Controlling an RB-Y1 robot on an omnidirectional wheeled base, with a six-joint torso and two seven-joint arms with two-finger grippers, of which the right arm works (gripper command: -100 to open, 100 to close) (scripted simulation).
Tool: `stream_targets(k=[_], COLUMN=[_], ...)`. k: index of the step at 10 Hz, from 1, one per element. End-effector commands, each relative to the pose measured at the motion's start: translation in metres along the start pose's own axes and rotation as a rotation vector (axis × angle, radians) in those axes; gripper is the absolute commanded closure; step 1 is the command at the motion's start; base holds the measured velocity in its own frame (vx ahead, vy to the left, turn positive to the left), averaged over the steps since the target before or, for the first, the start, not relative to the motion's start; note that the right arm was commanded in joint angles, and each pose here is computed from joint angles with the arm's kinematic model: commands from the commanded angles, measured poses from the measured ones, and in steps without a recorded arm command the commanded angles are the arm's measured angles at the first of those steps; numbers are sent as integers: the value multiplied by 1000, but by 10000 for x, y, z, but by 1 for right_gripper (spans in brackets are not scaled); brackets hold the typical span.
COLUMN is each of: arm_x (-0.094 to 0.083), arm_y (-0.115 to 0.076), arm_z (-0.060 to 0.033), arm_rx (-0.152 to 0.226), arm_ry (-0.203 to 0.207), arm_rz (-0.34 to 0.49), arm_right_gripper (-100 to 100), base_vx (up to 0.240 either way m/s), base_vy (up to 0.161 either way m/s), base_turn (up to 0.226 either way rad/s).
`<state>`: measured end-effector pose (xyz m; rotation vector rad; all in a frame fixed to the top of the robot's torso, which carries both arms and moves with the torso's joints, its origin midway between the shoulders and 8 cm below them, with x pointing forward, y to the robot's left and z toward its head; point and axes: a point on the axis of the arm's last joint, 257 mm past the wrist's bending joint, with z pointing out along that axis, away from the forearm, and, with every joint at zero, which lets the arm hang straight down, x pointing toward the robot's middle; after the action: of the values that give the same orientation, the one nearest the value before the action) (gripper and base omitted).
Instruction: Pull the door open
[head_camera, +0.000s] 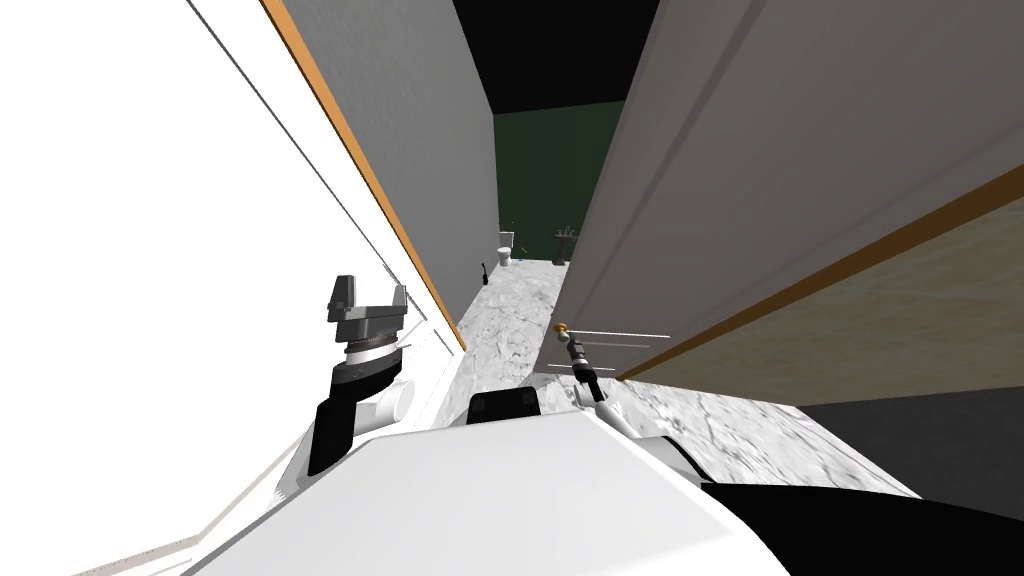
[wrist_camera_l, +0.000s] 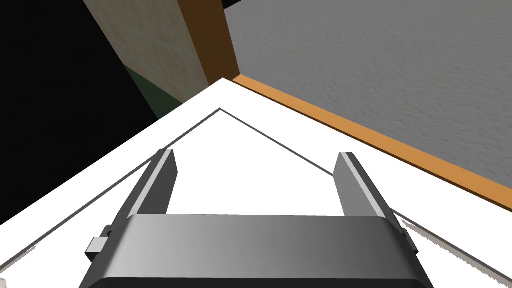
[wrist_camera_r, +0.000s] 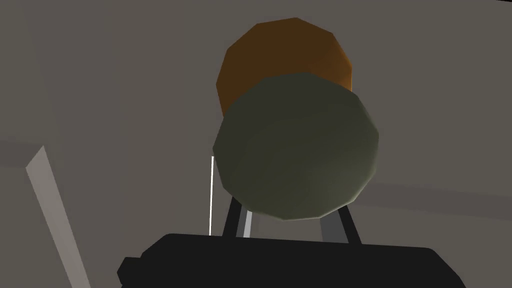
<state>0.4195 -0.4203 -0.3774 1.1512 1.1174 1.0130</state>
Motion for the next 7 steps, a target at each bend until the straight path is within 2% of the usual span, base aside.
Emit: stream_targets(k=[1, 4, 5, 7], arm_x=[144, 92, 92, 41], arm_y=[14, 8, 8, 0], arm_z=[25, 29, 29, 32], arm_rx=[-10, -8, -8, -7], arm_ry=[19, -4, -4, -27], arm_rz=[56, 155, 160, 245], arm_right_gripper=[100, 100, 100, 100], base_vx=[-45, -47, -41, -71], base_vy=[-16, -18, -26, -23], base_turn=[53, 81, 39, 124])
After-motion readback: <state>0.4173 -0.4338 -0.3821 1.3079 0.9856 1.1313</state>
